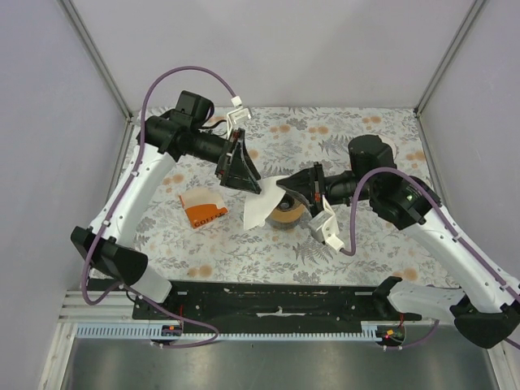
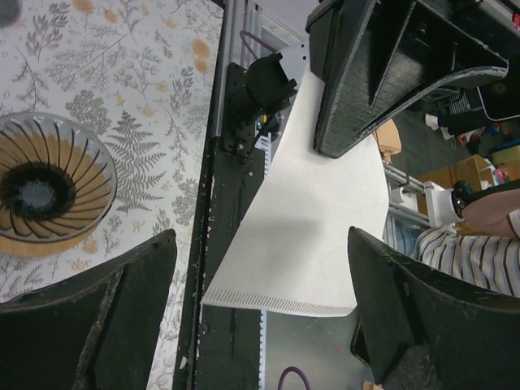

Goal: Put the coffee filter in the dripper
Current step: Adjust the coffee filter.

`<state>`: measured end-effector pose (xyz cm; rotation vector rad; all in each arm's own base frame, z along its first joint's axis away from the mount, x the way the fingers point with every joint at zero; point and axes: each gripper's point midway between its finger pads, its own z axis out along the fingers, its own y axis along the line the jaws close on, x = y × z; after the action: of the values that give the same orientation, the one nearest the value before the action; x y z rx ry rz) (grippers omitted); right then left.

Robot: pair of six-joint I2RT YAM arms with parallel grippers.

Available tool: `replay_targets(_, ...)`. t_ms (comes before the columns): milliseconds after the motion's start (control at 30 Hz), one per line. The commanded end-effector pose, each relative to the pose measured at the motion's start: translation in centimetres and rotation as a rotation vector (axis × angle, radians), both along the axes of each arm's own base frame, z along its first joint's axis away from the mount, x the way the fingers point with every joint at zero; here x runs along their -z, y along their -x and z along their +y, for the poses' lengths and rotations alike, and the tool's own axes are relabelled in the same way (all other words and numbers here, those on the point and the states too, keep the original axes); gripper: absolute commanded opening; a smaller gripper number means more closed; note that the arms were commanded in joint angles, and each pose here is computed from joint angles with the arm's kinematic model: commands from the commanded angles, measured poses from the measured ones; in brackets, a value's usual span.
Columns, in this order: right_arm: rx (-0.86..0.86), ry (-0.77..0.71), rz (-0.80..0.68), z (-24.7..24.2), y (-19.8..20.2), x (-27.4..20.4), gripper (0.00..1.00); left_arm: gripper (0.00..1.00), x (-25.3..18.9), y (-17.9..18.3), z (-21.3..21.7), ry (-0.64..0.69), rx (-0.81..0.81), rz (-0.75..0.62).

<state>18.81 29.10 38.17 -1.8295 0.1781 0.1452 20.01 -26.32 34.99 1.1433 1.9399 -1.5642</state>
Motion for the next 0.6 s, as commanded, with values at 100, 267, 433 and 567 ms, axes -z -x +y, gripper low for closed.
replay_targets(100,-0.032,-0.023,-0.106,0.4,-2.2,-1.3,0.0,0.86,-0.2,0.8,-1.8,0.045,0.131,-0.113)
replay_targets(267,-0.031,-0.039,-0.116,-0.1,-3.0,-1.5,0.0,0.35,-0.1,0.7,-1.9,0.04,0.15,-0.098)
replay_targets(433,-0.012,-0.035,-0.108,-0.2,-4.2,-0.9,0.0,0.02,-0.2,0.5,-2.0,0.03,0.144,-0.084)
replay_targets(567,0.005,-0.071,-0.119,-0.1,-5.0,-1.3,0.01,0.02,-0.6,0.0,-1.9,0.011,0.111,-0.104)
